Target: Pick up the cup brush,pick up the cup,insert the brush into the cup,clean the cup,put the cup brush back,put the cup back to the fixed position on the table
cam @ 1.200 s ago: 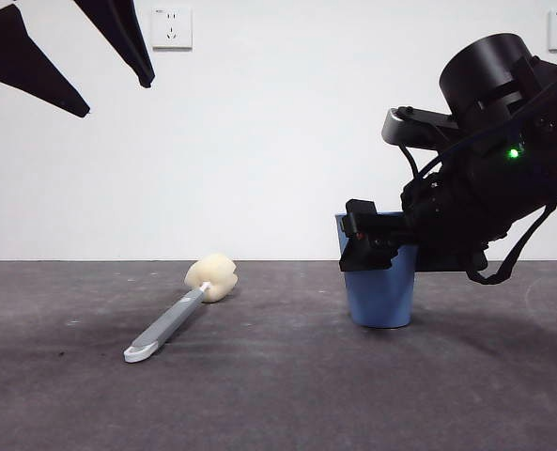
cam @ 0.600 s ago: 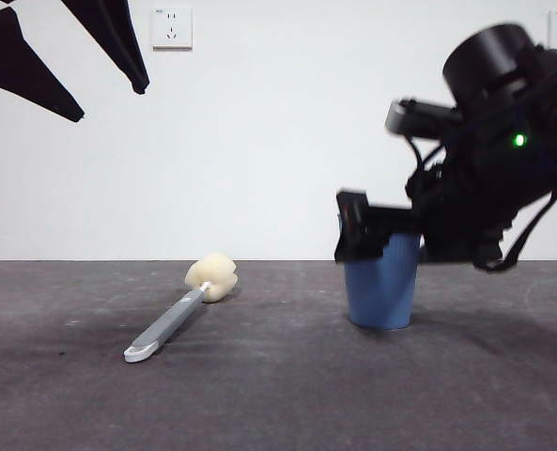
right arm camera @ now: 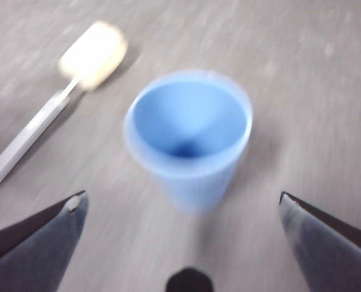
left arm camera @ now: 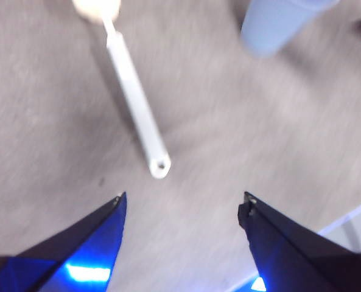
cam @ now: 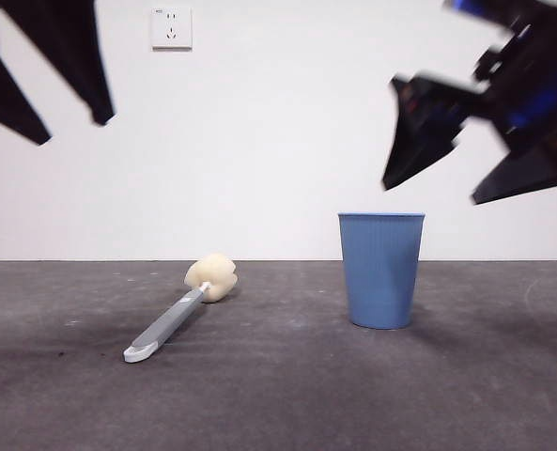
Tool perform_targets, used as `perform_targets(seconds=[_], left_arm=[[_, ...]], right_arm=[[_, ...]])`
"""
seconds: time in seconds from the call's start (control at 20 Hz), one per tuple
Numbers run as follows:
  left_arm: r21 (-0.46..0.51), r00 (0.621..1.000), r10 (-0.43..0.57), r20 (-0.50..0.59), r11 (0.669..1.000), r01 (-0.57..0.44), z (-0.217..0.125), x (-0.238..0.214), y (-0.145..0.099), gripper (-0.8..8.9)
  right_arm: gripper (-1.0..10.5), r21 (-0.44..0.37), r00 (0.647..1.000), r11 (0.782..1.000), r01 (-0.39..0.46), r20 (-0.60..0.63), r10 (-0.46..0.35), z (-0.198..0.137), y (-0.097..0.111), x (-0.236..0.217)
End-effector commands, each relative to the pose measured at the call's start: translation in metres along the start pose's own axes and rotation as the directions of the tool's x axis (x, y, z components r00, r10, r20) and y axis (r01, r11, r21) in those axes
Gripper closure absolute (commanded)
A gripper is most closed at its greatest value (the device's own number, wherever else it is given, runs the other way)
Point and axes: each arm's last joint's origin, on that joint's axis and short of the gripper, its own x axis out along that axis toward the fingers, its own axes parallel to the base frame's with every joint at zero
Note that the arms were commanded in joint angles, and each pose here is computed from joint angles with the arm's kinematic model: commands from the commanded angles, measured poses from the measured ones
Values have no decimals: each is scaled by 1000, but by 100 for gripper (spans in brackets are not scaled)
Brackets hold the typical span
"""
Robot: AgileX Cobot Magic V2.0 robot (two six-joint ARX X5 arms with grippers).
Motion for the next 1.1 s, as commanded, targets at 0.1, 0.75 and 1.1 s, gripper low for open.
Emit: perform_targets(seconds=[0.1, 0.75, 1.1], left_arm=[[96, 999, 11, -51, 995, -6, -6, 1, 1, 500], [136, 975, -175, -140, 972, 194, -10, 0, -4, 821], [138, 976, -175, -127, 972, 192, -9, 1, -4, 817]], right_arm=[[380, 18, 991, 996, -84, -102, 85, -5, 9, -42], [958, 117, 916, 940, -321, -214, 340, -10, 24, -97], [945, 119, 918, 941, -316, -213, 335, -10, 24, -97]])
